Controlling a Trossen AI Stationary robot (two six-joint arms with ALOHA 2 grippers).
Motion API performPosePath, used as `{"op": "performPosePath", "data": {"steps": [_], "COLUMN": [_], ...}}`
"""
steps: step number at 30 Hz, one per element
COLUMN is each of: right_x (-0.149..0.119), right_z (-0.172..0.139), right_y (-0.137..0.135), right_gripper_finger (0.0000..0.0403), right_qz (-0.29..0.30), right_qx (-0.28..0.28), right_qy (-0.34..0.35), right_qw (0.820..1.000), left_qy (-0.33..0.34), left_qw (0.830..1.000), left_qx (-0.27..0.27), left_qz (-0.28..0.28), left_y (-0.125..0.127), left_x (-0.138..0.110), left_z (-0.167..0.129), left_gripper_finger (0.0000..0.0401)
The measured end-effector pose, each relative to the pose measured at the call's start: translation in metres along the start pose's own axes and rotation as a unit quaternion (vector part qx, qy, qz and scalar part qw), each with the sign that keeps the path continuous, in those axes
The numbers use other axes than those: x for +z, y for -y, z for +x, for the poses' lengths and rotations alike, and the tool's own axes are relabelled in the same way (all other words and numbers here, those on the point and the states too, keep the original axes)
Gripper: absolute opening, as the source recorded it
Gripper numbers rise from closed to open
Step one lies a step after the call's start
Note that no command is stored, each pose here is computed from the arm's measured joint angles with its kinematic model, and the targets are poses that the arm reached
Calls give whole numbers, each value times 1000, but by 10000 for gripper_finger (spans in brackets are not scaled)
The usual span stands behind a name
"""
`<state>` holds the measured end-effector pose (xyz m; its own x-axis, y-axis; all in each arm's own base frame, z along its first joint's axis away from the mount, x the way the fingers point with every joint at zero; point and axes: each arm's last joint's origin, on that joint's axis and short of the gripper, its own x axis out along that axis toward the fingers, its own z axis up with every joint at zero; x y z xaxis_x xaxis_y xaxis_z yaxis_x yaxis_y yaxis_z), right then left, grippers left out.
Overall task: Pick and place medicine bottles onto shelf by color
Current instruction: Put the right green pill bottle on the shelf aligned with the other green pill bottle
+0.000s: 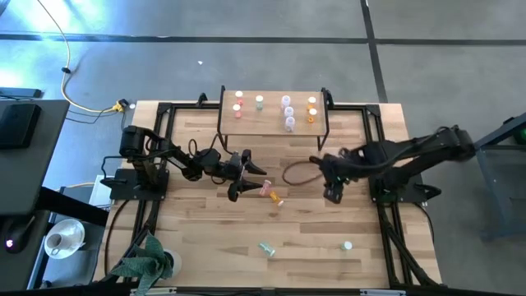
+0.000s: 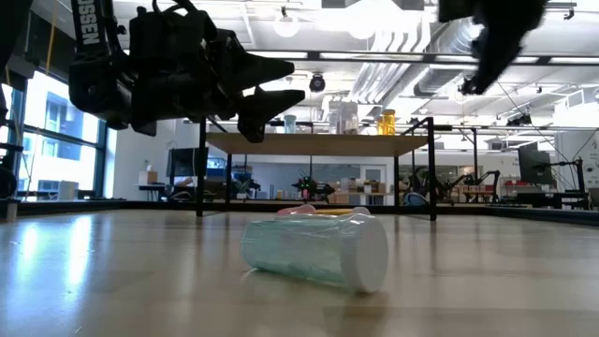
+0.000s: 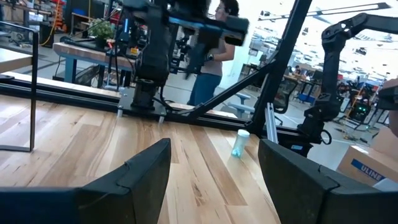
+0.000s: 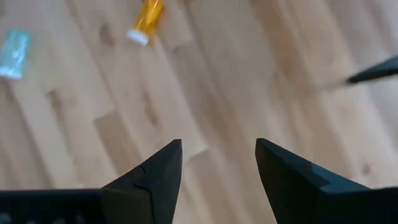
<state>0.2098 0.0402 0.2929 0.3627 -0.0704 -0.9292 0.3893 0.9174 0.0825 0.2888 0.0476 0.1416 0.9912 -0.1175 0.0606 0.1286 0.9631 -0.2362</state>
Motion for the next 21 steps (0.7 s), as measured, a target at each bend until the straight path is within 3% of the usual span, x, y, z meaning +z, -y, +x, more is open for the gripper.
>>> {"op": "performPosePath", "data": {"steps": [10, 21], "right_x": [-60, -105], "right_z": [3, -12], "right_y": [-42, -71], "right_gripper_finger": [195, 195], "right_qz": [2, 41], "right_qx": [33, 57], "right_qy": [-52, -14], "right_qw": [998, 997], "left_qy": [0, 0], "left_qw": [1000, 1000], "left_qx": [0, 0], "left_qz": [0, 0], "left_y": [0, 0], "left_x": [0, 0], "left_z": [0, 0], "left_gripper_finger": [231, 231]}}
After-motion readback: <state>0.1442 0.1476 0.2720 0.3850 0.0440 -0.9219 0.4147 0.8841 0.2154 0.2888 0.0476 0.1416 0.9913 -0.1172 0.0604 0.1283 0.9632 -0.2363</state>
